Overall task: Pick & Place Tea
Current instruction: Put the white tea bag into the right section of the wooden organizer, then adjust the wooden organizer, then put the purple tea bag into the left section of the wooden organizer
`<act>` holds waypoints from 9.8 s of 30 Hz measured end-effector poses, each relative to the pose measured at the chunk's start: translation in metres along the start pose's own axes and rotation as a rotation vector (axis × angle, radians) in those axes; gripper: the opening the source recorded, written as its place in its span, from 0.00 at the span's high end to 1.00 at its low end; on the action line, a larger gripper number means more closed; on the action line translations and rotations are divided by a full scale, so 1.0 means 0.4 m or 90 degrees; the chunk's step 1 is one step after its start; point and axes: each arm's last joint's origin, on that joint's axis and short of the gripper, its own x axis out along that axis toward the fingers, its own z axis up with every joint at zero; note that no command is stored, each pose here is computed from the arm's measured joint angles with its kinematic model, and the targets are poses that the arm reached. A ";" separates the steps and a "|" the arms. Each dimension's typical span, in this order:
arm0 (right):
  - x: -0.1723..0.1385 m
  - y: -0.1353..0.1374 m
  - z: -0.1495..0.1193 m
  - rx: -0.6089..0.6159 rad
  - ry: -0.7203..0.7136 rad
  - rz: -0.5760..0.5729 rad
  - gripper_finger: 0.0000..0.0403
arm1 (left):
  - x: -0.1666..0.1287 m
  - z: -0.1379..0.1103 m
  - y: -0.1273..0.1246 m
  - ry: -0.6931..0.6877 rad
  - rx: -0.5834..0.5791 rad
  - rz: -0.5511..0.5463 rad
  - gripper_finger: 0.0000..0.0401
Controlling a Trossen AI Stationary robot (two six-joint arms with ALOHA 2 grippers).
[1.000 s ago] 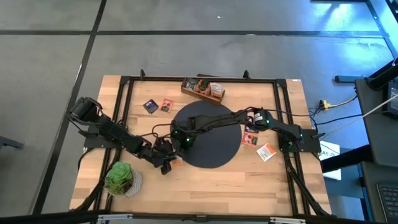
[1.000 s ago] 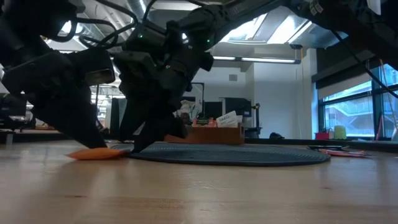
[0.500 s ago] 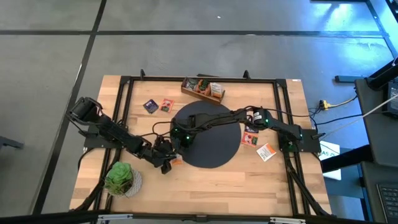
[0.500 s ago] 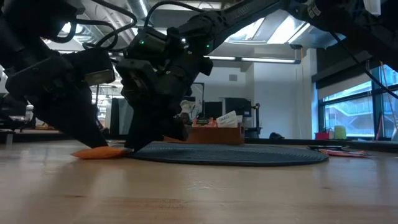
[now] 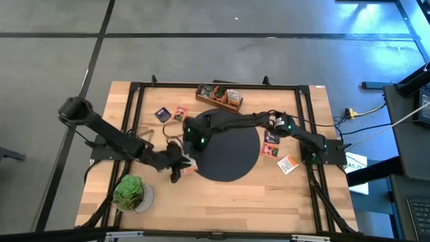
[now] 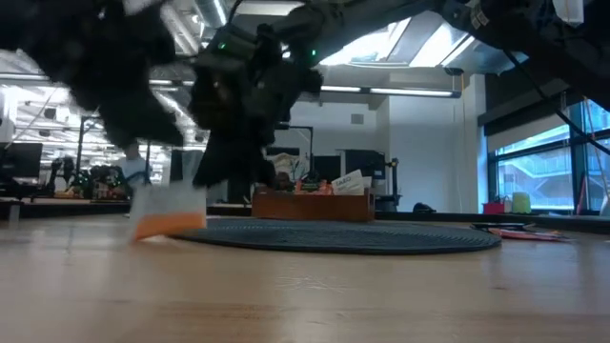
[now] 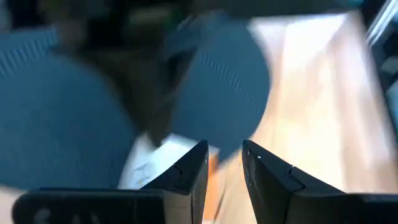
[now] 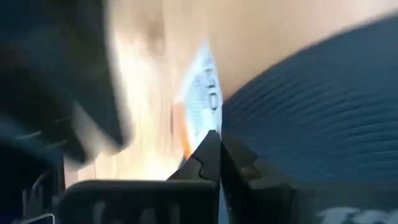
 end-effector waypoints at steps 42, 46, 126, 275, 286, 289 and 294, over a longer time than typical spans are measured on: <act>-0.557 -0.272 -0.239 0.094 -0.196 -0.582 1.00 | -0.132 0.213 0.238 -0.186 -0.020 0.194 0.76; -0.534 -0.293 -0.264 0.075 -0.169 -0.640 0.99 | -0.133 0.215 0.243 -0.188 -0.021 0.200 0.76; -0.601 -0.338 -0.245 0.101 -0.280 -0.419 0.61 | -0.133 0.215 0.255 -0.181 -0.035 0.218 0.76; -0.431 -0.368 -0.433 0.157 -0.392 -0.588 0.79 | -0.134 0.210 0.261 -0.171 0.000 0.263 0.76; -0.433 -0.350 -0.404 0.137 -0.405 -0.398 0.79 | -0.134 0.209 0.261 -0.168 0.001 0.263 0.76; -0.437 -0.330 -0.382 0.106 -0.410 -0.322 0.79 | -0.134 0.203 0.264 -0.152 0.003 0.270 0.76; -0.454 -0.296 -0.335 0.094 -0.469 -0.248 0.79 | -0.122 0.175 0.291 -0.095 -0.074 0.341 0.76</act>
